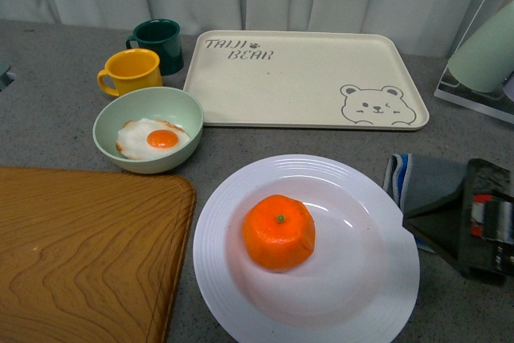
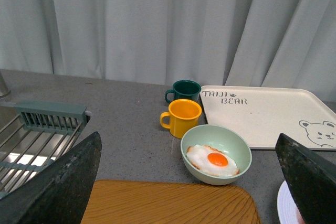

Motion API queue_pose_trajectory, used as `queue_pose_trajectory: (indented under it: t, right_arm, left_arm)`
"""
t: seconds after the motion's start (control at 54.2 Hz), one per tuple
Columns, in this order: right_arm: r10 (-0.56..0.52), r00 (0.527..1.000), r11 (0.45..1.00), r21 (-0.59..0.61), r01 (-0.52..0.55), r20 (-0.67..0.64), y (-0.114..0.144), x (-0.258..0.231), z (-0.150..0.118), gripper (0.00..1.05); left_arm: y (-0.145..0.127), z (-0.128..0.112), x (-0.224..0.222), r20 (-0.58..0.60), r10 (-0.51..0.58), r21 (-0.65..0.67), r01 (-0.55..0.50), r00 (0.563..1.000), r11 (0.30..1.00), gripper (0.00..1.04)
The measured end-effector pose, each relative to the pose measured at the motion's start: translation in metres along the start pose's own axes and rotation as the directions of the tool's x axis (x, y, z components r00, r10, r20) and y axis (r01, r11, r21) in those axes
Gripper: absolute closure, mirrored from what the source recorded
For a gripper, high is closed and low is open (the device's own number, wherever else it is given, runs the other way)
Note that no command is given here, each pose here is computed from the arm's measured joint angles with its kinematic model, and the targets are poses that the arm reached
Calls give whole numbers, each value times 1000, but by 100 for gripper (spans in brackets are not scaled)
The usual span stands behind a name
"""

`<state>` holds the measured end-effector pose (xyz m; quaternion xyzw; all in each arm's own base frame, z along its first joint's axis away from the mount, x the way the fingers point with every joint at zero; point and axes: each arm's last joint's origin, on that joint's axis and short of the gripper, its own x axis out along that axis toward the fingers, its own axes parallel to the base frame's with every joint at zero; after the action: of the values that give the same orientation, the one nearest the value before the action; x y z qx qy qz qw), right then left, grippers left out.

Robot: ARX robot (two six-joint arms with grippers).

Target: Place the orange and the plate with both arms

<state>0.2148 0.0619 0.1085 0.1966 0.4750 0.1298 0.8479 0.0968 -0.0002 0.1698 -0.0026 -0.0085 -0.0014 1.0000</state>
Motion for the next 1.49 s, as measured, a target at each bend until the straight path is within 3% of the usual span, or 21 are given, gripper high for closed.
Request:
queue_pose_trajectory:
  t: [0.406,0.7,1.124,1.364,1.493]
  right_arm:
    - [-105,982,992,51,114,-160,-7,40,13,9]
    - [27,978,984,177,11,-209,-7,66,16,9]
    - [56,970,966,257,6,-236,-17,84,11,10]
    - [10,954,951,296,83,-300,-20,92,11,61]
    - [-2,950,947,304,103,-314,-24,91,10,78]
  left_arm:
    - [0,0,0,0,0,0,0,1000,1000,7]
    - [0,0,0,0,0,0,0,1000,1000,7]
    - [0,0,0,0,0,0,0,1000,1000,7]
    - [0,0,0,0,0,0,0,1000,1000,7]
    - [0,0,0,0,0,0,0,1000,1000,7]
